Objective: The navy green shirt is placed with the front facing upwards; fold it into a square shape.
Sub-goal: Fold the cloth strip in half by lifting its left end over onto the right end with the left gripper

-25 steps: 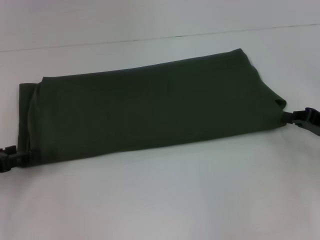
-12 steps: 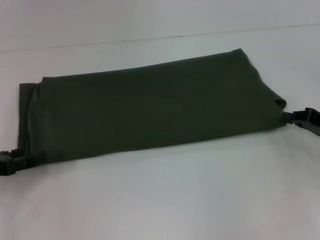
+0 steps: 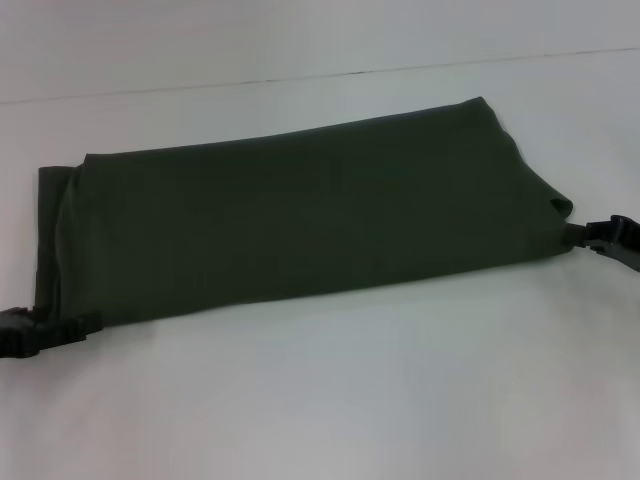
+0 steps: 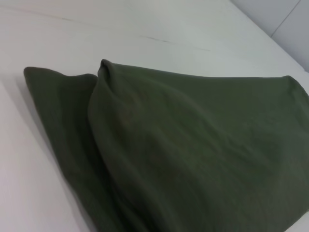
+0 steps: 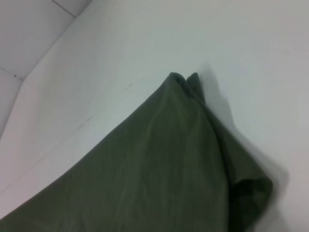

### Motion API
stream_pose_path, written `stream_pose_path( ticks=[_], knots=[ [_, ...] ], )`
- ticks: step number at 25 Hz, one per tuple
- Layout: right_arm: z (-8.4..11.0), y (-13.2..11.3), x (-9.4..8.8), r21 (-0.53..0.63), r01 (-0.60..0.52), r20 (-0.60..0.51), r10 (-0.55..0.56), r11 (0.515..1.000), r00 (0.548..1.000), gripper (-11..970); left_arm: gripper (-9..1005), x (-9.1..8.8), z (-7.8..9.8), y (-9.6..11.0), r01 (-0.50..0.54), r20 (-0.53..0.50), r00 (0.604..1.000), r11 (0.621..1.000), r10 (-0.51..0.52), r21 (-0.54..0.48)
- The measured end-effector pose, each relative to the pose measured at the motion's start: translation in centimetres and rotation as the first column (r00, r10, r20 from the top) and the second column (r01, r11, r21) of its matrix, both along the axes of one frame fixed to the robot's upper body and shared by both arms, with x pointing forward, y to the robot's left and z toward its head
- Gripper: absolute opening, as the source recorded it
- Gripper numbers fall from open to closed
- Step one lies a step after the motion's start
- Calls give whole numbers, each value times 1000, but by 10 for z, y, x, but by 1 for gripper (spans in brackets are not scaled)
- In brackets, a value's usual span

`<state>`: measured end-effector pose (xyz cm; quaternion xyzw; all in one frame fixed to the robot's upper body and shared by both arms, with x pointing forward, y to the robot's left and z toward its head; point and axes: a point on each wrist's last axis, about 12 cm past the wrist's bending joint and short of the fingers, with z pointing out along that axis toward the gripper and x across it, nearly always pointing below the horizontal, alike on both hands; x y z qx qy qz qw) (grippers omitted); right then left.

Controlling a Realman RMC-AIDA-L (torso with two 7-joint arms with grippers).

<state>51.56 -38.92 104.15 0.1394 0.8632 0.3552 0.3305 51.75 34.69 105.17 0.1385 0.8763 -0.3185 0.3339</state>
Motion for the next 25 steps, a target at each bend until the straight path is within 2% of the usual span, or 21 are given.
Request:
stream_pose_path(
  ticks=[20, 25],
  knots=[
    [0, -1, 0, -2, 0, 1, 0, 1000, 1000, 6, 907, 0, 3, -2, 27, -1, 1000, 999, -27, -21],
    [1, -1, 0, -1, 0, 1, 0, 1000, 1000, 6, 883, 3, 2, 2, -27, -17, 999, 1000, 27, -5]
  ],
)
